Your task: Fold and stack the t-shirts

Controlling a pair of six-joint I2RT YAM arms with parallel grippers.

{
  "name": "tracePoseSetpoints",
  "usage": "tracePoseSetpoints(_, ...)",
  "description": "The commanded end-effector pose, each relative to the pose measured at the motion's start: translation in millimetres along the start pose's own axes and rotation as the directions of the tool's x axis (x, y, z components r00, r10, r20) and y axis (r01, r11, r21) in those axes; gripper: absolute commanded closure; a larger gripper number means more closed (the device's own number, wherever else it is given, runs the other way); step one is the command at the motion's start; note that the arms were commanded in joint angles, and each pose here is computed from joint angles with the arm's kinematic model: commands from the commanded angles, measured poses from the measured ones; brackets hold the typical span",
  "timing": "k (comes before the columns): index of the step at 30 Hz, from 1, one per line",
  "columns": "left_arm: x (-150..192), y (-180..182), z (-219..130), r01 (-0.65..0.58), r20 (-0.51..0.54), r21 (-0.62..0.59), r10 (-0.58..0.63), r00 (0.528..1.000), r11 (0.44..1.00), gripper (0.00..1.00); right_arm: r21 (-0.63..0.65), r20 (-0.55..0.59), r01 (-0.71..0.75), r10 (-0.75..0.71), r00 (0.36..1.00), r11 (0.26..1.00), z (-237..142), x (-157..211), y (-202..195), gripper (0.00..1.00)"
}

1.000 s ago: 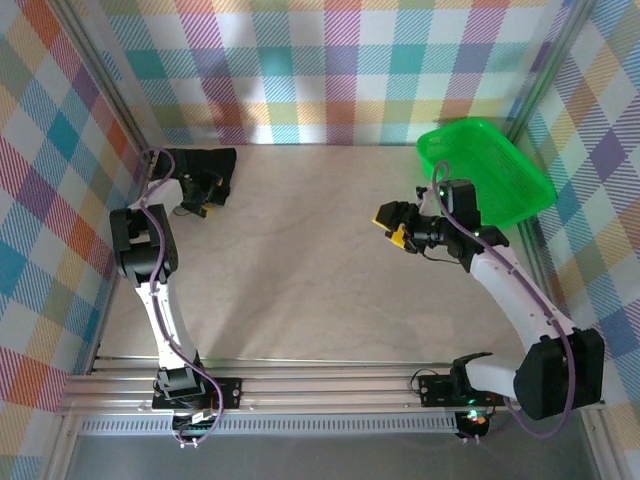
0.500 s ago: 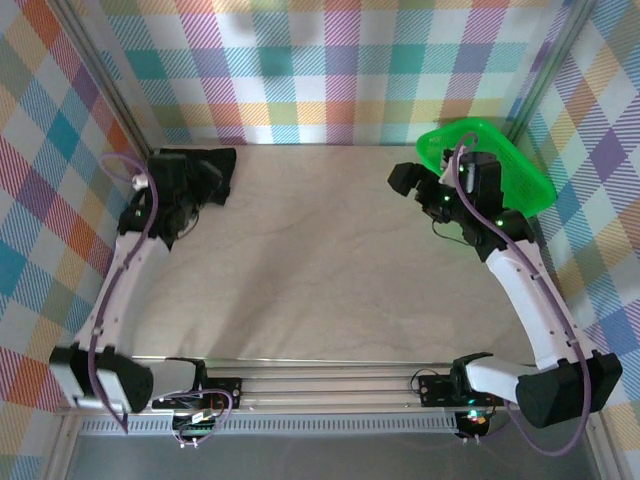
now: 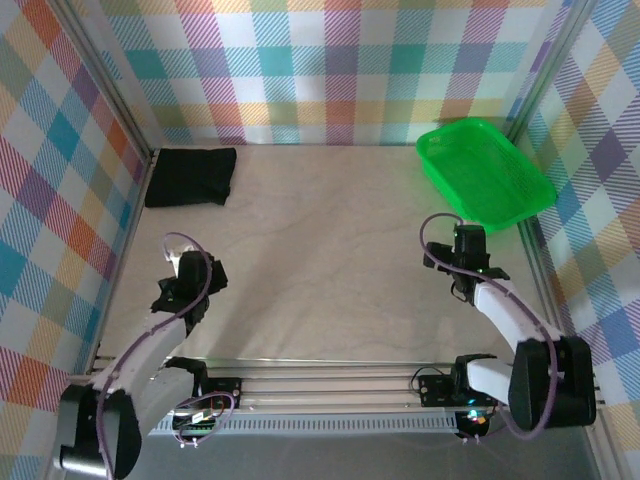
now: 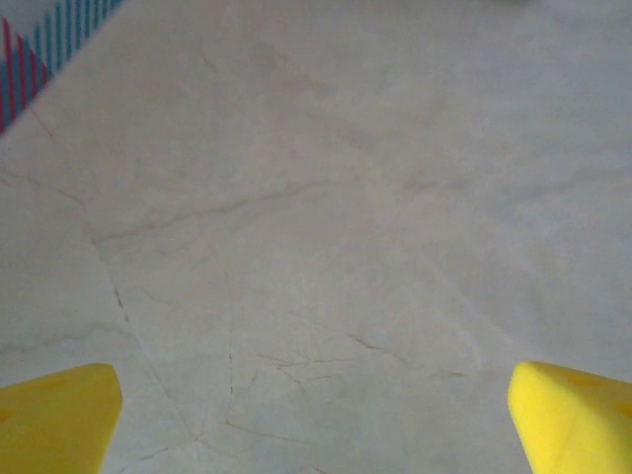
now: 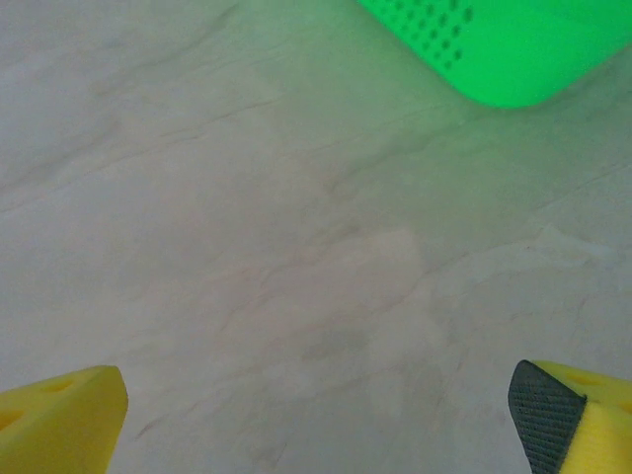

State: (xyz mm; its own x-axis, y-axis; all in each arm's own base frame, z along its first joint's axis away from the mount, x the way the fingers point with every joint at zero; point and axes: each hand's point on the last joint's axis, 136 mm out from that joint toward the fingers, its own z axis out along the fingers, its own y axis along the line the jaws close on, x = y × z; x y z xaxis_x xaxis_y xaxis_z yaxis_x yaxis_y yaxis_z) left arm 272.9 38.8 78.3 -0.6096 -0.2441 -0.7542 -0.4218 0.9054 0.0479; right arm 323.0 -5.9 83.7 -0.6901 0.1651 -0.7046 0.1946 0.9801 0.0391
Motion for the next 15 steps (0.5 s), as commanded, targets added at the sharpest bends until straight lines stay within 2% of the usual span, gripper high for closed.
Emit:
tracePoseSetpoints(1, -37, -29, 22, 0.004, 0.106, 0.122, -0.017, 0.994, 0.992, 0.0, -0.083, 0.172, -0.004, 0.018, 0.985, 0.997, 19, -44, 6, 0.0)
tracePoseSetpoints(6, -64, -55, 59, 0.032, 0.118, 0.204, -0.056, 0.991, 0.979, 0.0, -0.131, 0.236, -0.032, 0.062, 0.97, 0.991, 41, -69, 6, 0.0)
tracePoseSetpoints(8, -82, -63, 69, 0.022, 0.164, 0.23, -0.061, 0.985, 0.973, 0.0, -0.131, 0.228, -0.018, 0.048, 0.973, 0.991, 49, -74, 7, 0.0)
tracePoseSetpoints(10, -85, -64, 79, -0.003, 0.178, 0.225, -0.038, 0.983, 0.974, 0.0, -0.171, 0.196, -0.004, 0.038, 0.98, 0.985, 57, -69, 13, 0.0)
tracePoseSetpoints(12, -82, -65, 78, -0.008, 0.18, 0.25, -0.039, 0.983, 0.968, 0.0, -0.214, 0.233, 0.034, 0.017, 0.972, 0.976, 54, -66, 21, 0.0)
tracePoseSetpoints(15, -72, -63, 49, -0.047, 0.355, 0.304, -0.067, 0.933, 0.952, 0.0, -0.259, 0.345, 0.086, 0.009, 0.938, 0.962, 36, -64, 27, 0.0)
